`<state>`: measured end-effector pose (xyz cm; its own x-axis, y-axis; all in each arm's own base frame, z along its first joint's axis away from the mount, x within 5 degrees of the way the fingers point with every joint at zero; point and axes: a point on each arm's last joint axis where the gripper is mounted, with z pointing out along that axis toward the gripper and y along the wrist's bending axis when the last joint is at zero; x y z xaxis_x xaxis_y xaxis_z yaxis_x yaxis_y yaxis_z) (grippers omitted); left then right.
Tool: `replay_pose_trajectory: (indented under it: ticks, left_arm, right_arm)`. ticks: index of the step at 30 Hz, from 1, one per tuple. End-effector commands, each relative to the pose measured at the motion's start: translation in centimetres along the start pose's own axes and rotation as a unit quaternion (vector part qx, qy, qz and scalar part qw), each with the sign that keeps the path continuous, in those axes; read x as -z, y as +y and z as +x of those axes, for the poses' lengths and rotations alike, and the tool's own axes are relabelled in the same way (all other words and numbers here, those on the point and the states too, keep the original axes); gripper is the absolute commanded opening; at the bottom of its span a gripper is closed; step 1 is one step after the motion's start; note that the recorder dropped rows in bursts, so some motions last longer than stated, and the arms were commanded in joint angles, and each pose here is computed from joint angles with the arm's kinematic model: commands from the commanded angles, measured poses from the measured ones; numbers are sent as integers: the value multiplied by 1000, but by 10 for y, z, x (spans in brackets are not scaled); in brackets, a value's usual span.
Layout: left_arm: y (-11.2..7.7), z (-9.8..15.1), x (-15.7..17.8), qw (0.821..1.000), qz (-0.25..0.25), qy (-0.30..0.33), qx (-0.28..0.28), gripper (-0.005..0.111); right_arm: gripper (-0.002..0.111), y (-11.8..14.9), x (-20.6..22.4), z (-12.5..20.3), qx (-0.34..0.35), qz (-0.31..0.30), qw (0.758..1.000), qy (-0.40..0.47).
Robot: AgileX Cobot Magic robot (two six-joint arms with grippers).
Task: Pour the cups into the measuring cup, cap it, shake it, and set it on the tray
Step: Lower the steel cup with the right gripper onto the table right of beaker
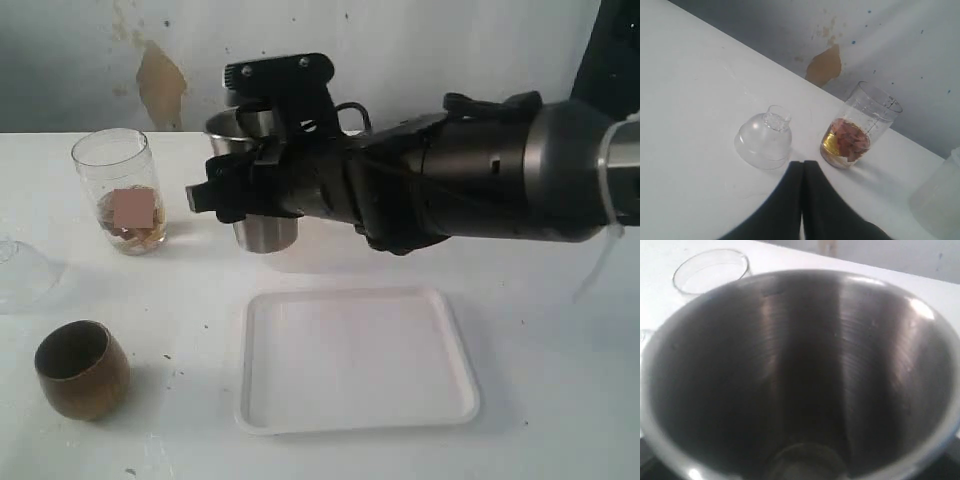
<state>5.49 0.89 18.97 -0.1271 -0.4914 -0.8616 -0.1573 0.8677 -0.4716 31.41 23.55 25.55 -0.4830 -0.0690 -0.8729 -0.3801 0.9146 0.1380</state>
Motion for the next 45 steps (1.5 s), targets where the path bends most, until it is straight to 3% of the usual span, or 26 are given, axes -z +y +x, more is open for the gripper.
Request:
replay_pose_trajectory:
  ticks: [1,4,6,9,11,14,19,30,38,41,45]
  left_arm:
    - [0,1,0,1000,4,-2,-3,0]
    - [0,1,0,1000,4,-2,-3,0]
    - [0,1,0,1000,4,-2,-3,0]
    - [0,1,0,1000,4,-2,-3,0]
    - [0,1,0,1000,4,-2,-3,0]
    - [0,1,0,1000,4,-2,-3,0]
    - [0,1,0,1000,4,-2,-3,0]
    - [0,1,0,1000,4,-2,-3,0]
    - [0,1,0,1000,4,-2,-3,0]
    - [0,1,0,1000,4,-2,-3,0]
    - [0,1,0,1000,4,-2,-3,0]
  right_arm:
    - [0,-33,39,4,-92,98,983,-125]
    - [0,-54,68,27,-115,112,953,-255]
    - [0,-64,80,38,-85,116,934,-328]
    - [0,-83,72,40,25,101,952,-289]
    - [0,-110,70,39,49,127,951,-278]
    - [0,-146,57,41,56,129,957,-254]
    - [0,-182,7,48,49,133,966,-215]
    - [0,-201,-74,87,58,115,979,-157]
    - [1,-205,-87,106,9,112,984,-138]
    - [9,-205,-87,106,8,114,984,-138]
    - [34,-205,-87,107,7,114,985,-131]
